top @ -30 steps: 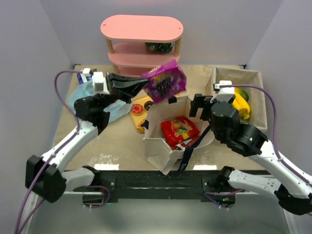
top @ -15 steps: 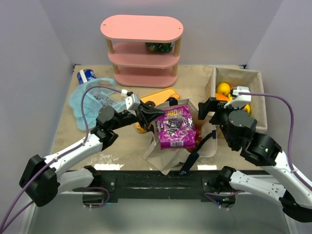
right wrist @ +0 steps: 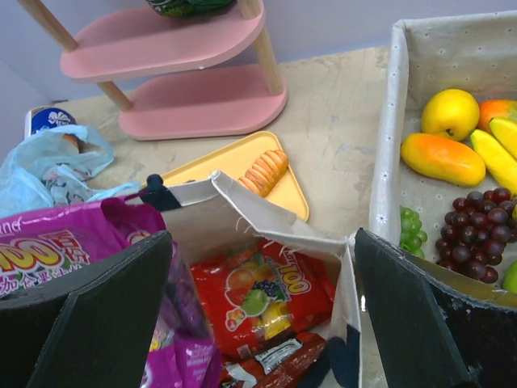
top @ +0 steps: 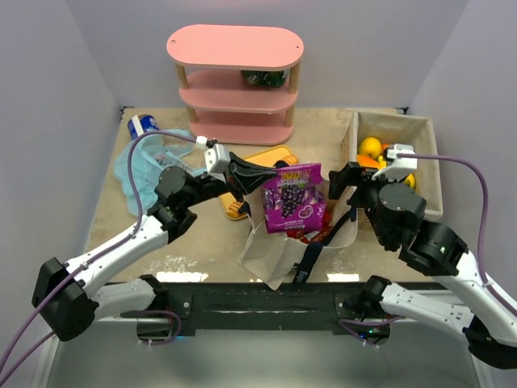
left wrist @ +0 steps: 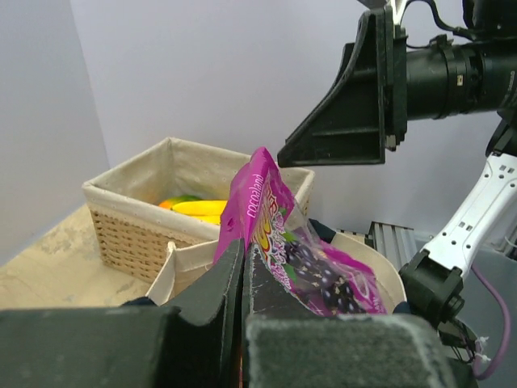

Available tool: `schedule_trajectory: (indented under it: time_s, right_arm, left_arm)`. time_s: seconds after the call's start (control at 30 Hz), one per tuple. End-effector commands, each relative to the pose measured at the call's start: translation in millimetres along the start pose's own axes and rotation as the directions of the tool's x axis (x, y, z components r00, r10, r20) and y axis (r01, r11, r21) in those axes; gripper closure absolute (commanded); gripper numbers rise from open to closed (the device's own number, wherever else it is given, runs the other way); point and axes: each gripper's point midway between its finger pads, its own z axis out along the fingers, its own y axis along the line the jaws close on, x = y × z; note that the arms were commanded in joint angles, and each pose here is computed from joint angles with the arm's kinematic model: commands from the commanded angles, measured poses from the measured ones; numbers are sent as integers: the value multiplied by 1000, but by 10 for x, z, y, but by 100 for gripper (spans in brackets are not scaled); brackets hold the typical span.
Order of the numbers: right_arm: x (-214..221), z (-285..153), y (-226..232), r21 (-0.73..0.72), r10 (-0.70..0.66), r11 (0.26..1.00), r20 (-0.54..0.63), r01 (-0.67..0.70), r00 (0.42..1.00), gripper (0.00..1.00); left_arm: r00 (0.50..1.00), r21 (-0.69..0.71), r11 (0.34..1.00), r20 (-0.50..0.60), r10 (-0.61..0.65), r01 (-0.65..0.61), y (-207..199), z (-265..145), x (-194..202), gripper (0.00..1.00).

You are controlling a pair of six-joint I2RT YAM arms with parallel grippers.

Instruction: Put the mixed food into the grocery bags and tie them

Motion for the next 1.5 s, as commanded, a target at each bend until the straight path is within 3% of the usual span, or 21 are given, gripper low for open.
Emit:
schedule_trajectory:
  time_s: [0.0, 0.33, 0.6, 0.73, 1.03, 1.17, 1.27, 1.3, 1.33, 1.4, 1.47]
  right_arm:
    - [-21, 32, 51, 0, 18, 1000, -3, -18, 1000, 1]
    - [-14, 42, 17, 19, 5, 1000, -1, -5, 1000, 1]
    - [-2, 50, -10, 36, -6, 999, -5, 6, 1000, 1]
    - [-23, 35, -43, 46, -4, 999, 4, 4, 1000, 1]
    - [1, 59, -49, 59, -17, 998, -1, 17, 1000, 1]
    - [41, 94, -7, 50, -35, 998, -17, 36, 999, 1]
    - [129, 153, 49, 50, -73, 996, -60, 76, 996, 1]
    - [192, 166, 40, 58, -93, 993, -88, 98, 992, 1]
    - [204, 167, 53, 57, -100, 993, -101, 106, 990, 1]
    - [352, 174, -1, 85, -129, 986, -166, 145, 978, 1]
    - [384, 145, -50, 109, -129, 982, -195, 152, 972, 1]
  left_arm:
    - [980, -15, 995, 173, 103, -102, 31, 130, -589, 100]
    - [989, -32, 996, 114, 91, -88, 97, 103, -328, 100]
    - [973, 6, 989, 181, 145, -148, 88, 364, -846, 100]
    - [973, 10, 986, 169, 160, -164, 98, 386, -834, 100]
    - [996, 50, 998, 81, 44, -48, 2, 160, -212, 100]
    - [998, 111, 993, -38, -43, 47, -126, 48, 188, 100]
    - [983, 45, 994, -157, -96, 104, -34, 11, 419, 63]
    - [978, 12, 994, -181, -102, 106, 12, -4, 448, 42]
    - [966, -34, 994, -232, -113, 108, 48, -78, 515, 31]
    - [967, -171, 983, -230, -107, 68, 243, -126, 387, 15]
    - [963, -284, 959, -259, -80, 4, 378, -271, 252, 10]
